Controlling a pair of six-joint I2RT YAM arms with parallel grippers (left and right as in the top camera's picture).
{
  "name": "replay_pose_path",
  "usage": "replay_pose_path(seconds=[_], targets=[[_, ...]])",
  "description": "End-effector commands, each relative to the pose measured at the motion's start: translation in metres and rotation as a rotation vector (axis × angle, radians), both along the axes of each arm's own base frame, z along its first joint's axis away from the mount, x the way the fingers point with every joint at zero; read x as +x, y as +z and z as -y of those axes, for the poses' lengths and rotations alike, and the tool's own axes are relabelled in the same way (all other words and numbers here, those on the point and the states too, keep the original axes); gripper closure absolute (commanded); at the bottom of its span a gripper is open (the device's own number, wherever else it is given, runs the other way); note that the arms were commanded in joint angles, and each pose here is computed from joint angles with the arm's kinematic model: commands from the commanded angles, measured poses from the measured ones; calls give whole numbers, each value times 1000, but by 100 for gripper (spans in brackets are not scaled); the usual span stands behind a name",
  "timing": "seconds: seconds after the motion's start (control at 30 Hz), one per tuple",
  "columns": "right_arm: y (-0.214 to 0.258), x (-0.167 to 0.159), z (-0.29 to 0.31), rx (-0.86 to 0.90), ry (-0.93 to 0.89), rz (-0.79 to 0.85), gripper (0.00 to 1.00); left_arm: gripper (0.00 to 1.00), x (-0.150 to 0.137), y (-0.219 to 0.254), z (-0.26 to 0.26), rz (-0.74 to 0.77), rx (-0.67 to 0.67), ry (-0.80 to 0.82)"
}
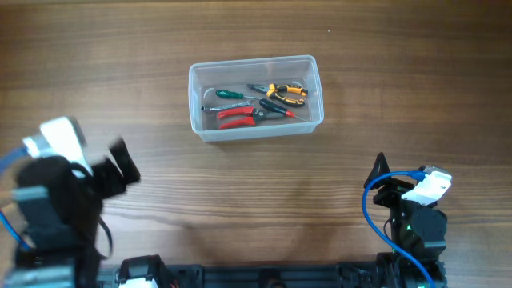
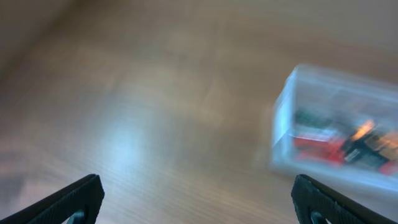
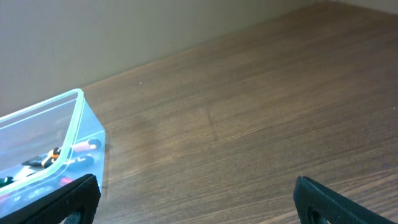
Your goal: Pack container
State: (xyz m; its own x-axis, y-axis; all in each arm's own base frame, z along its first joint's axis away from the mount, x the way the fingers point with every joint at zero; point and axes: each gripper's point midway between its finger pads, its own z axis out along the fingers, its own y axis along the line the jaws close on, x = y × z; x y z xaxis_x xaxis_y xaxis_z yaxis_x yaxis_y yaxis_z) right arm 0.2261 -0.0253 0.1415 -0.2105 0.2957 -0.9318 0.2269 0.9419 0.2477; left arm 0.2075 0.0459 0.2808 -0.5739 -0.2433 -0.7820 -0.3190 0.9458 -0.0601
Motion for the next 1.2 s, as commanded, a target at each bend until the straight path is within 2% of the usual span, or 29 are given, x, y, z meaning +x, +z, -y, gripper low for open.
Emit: replay_pose_path(seconds=[0.0, 0.03, 0.13, 0.2, 0.27, 0.37, 0.47, 0.7, 0.9, 1.17], targets=[[1, -1, 4, -1, -24, 9, 0, 0, -30, -79, -13, -146, 37, 69], [1, -1, 4, -1, -24, 10, 0, 0, -25, -75, -16, -78, 52, 83], [1, -1, 4, -1, -24, 10, 0, 0, 11, -40, -4, 200, -35, 46], [1, -1, 4, -1, -24, 10, 0, 0, 36, -28, 9, 365, -162, 13], [1, -1, 4, -1, -24, 10, 0, 0, 53, -40, 23, 445, -311, -14], [1, -1, 4, -1, -24, 10, 0, 0, 58, -77, 34, 441, -440, -9], [1, -1, 4, -1, -24, 10, 0, 0, 47, -107, 44, 436, -447, -40], [1, -1, 4, -1, -24, 10, 0, 0, 28, -118, 44, 458, -437, -39], [1, -1, 4, -1, -24, 10, 0, 0, 27, -153, 44, 421, -441, -31], [1, -1, 4, -1, -24, 9, 0, 0, 28, -152, 47, 430, -417, -36]])
